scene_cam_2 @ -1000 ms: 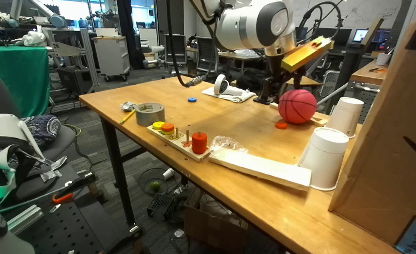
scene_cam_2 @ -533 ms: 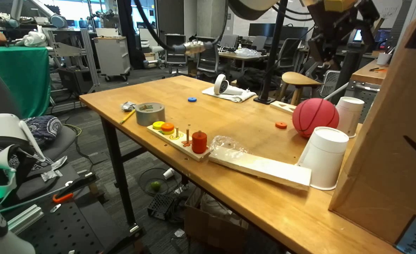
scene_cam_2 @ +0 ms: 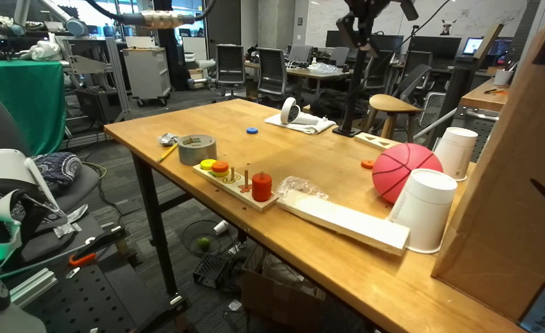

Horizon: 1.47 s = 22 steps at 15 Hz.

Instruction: Move the basketball to the right.

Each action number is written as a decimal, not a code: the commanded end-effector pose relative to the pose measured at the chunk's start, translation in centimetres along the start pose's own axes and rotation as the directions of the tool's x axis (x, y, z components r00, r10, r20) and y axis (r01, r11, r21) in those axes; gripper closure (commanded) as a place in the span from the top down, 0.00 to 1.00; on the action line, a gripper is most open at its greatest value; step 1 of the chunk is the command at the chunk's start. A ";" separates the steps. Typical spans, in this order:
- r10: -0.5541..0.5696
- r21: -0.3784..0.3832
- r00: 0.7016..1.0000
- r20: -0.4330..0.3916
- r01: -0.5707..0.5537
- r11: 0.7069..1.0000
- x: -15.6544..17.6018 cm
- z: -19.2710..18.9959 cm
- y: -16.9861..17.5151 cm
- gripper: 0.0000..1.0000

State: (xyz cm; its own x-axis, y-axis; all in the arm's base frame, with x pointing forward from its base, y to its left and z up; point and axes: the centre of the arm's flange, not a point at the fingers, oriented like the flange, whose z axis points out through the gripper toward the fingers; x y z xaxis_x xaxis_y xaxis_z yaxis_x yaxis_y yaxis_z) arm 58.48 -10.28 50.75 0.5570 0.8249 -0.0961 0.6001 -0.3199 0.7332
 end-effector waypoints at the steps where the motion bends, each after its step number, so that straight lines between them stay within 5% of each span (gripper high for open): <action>1: -0.010 0.030 0.999 -0.036 0.011 1.000 0.1 -3.2 -3.3 1.00; 5: -0.052 0.175 0.998 -0.035 0.057 0.983 0.3 -2.7 -6.9 1.00; 11: -0.054 0.413 0.999 0.001 0.049 0.909 1.4 0.4 -12.8 1.00; 22: 0.041 0.515 0.986 0.163 -0.120 0.849 2.9 8.2 -13.8 1.00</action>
State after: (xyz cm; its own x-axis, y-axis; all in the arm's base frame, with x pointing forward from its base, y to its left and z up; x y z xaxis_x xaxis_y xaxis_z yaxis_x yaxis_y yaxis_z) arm 54.28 -6.25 35.24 0.6260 0.7627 -0.1625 0.7690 -0.5693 0.2907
